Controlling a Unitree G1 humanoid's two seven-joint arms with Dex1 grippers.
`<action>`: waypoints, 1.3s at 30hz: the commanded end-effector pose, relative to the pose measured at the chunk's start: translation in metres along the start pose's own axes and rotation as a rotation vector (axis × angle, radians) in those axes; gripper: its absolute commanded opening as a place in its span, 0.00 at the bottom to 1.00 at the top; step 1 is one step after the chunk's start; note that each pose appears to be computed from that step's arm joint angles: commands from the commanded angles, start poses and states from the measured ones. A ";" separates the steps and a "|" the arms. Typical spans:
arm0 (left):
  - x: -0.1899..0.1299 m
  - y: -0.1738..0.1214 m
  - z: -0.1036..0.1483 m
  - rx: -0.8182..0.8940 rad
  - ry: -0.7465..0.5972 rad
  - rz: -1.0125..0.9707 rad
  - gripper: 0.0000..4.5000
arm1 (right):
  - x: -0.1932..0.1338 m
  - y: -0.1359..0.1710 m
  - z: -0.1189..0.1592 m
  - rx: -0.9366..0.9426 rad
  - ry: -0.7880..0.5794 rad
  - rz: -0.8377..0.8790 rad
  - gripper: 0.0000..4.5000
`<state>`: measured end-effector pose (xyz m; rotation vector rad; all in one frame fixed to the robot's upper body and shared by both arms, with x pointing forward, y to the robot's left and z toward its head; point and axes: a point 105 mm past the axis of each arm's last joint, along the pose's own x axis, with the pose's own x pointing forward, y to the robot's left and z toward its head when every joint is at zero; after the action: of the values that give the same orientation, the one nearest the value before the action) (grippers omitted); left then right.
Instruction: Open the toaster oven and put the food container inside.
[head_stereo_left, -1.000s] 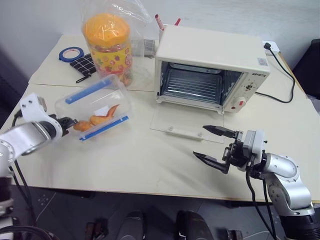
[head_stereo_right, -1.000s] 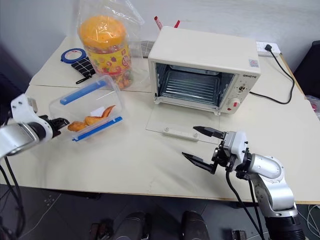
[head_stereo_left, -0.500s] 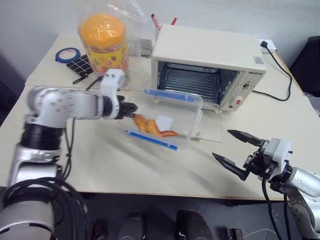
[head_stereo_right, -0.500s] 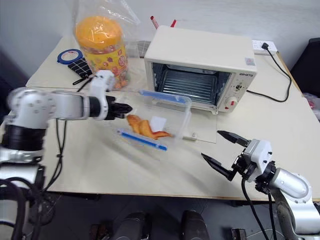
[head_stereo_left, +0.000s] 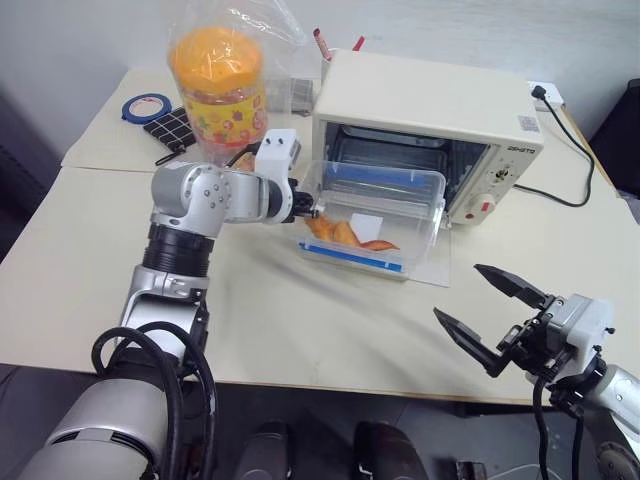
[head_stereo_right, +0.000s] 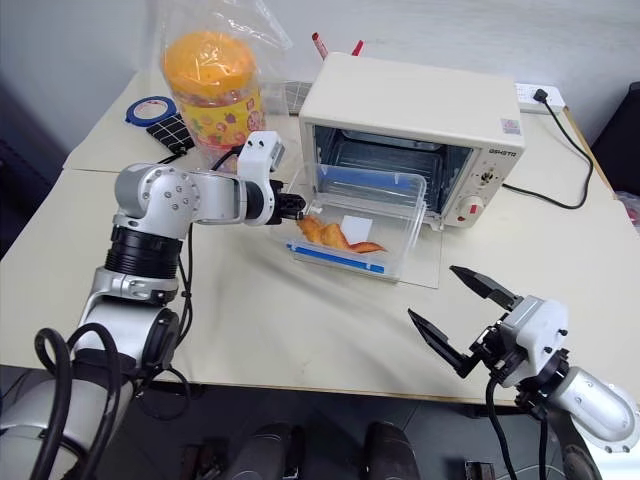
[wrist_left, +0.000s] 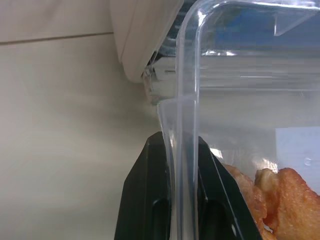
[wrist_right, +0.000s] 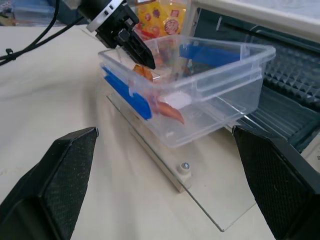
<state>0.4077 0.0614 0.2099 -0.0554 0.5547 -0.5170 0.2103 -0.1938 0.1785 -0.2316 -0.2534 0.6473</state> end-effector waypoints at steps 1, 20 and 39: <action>0.002 -0.009 0.010 0.019 -0.031 -0.016 0.03 | -0.015 -0.009 0.013 -0.034 -0.016 -0.089 1.00; -0.009 -0.033 0.040 0.054 -0.190 -0.148 0.99 | -0.033 -0.010 0.007 -0.034 0.026 -0.161 1.00; -0.084 0.036 -0.085 0.784 -0.192 -0.733 0.37 | -0.005 0.012 -0.045 0.115 0.300 0.175 0.41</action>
<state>0.3283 0.1602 0.1722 0.3693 0.1470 -1.3143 0.2062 -0.1939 0.1351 -0.2075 0.0821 0.7905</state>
